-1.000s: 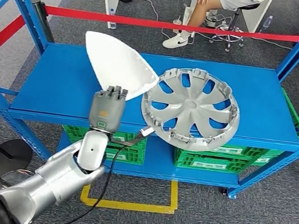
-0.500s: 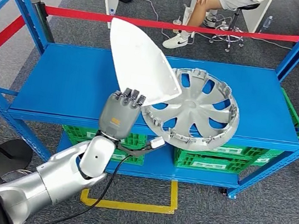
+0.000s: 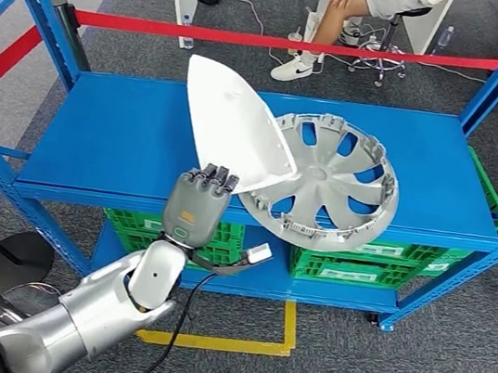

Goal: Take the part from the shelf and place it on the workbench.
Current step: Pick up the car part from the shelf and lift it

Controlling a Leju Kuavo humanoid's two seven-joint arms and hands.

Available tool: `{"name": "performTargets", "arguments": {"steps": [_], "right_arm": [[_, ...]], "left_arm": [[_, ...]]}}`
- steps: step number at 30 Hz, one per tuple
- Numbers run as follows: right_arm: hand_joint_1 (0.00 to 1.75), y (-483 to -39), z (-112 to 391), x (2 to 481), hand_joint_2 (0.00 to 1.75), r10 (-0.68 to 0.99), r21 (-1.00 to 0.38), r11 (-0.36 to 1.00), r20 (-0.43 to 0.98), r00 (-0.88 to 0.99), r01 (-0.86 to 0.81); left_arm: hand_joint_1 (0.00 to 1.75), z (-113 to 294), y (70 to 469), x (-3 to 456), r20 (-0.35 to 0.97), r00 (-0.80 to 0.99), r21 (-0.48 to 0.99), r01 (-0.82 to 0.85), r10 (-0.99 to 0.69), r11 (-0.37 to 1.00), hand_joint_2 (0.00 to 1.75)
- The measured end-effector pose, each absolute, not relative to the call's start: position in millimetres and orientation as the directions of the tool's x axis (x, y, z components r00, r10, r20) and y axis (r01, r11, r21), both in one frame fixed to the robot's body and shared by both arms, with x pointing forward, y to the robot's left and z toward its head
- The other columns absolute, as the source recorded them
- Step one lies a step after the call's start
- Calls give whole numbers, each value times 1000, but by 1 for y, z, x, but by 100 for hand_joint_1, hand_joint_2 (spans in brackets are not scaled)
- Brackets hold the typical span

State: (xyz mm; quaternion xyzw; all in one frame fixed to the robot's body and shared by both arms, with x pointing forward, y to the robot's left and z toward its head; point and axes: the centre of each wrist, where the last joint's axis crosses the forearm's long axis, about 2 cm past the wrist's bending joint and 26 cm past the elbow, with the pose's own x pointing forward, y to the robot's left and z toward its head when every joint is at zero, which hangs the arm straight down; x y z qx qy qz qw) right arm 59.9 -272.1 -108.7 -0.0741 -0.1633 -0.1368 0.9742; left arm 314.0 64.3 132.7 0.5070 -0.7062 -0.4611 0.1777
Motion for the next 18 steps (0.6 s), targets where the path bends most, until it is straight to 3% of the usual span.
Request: {"name": "performTargets", "arguments": {"steps": [18], "right_arm": [[0, -267, -109, 60, 0, -237, -91, 955, 333, 913, 281]], "left_arm": [[175, 127, 67, 315, -209, -404, 839, -543, -891, 50, 175]]}}
